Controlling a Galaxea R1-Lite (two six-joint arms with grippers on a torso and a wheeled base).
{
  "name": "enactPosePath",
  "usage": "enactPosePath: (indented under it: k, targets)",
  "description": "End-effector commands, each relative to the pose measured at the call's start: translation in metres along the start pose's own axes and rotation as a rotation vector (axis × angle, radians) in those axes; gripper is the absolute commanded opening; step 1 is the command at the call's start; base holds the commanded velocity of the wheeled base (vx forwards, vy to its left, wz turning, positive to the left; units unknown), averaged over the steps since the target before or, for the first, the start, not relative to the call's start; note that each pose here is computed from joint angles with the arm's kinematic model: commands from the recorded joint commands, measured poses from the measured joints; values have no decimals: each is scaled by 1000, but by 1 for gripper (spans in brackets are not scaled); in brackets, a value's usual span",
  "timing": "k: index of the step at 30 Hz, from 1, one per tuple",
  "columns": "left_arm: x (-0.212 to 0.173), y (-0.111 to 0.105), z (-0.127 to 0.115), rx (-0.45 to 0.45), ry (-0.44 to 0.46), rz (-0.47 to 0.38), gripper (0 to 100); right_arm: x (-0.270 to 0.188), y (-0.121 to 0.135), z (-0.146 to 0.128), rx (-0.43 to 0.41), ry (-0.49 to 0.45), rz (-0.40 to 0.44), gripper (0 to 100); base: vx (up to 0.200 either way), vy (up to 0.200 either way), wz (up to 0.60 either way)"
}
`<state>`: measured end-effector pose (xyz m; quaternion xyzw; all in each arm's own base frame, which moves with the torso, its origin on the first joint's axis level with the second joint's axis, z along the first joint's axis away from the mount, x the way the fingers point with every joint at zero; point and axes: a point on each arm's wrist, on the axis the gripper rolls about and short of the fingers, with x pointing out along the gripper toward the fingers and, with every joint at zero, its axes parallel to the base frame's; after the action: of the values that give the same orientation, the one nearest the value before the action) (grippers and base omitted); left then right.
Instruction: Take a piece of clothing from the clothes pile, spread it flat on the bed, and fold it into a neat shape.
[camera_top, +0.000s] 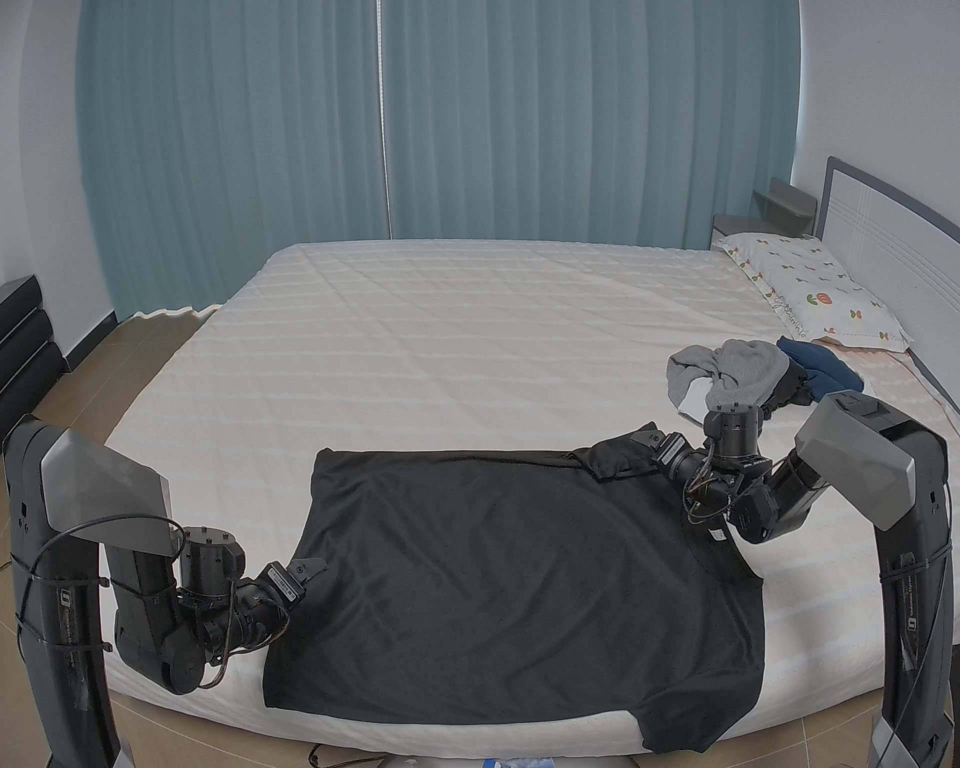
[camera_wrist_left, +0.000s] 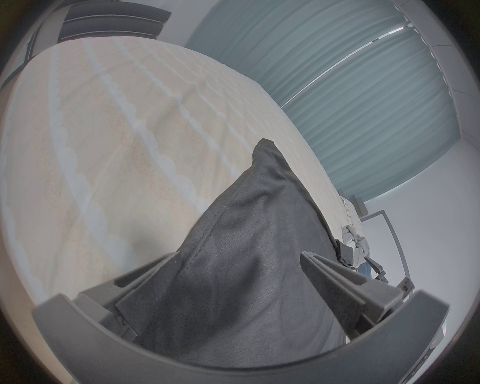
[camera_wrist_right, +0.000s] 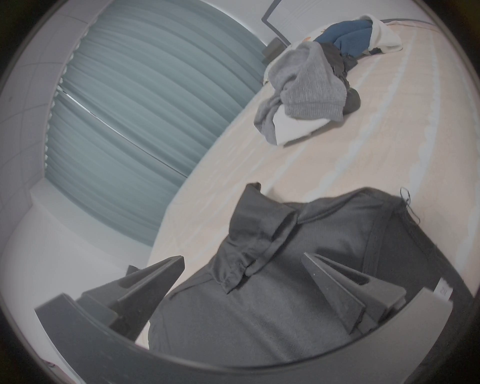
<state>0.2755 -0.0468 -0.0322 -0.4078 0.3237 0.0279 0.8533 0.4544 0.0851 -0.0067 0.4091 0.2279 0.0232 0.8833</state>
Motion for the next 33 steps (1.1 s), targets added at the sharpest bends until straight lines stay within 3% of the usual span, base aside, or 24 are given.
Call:
enactPosePath:
  k: [1,8,13,22,33]
  targets:
    - [-1,1,-1,1,2,5,100,7,54,-1,-46,37,31,100,0,0,0]
    - [-1,1,-1,0,2,7,100,30,61,-41,-85,153,-12,100,0,0,0]
    - [-1,1,-1,0,3,7,100,41,56,-54,-87,185,-32,100,0,0,0]
    - [-1,1,-1,-1,2,5,100,68,44,-54,-82,170,-73,100,0,0,0]
    - [0,1,0,-2,0,5,100,96,33,-45,-84,22,-98,100,0,0,0]
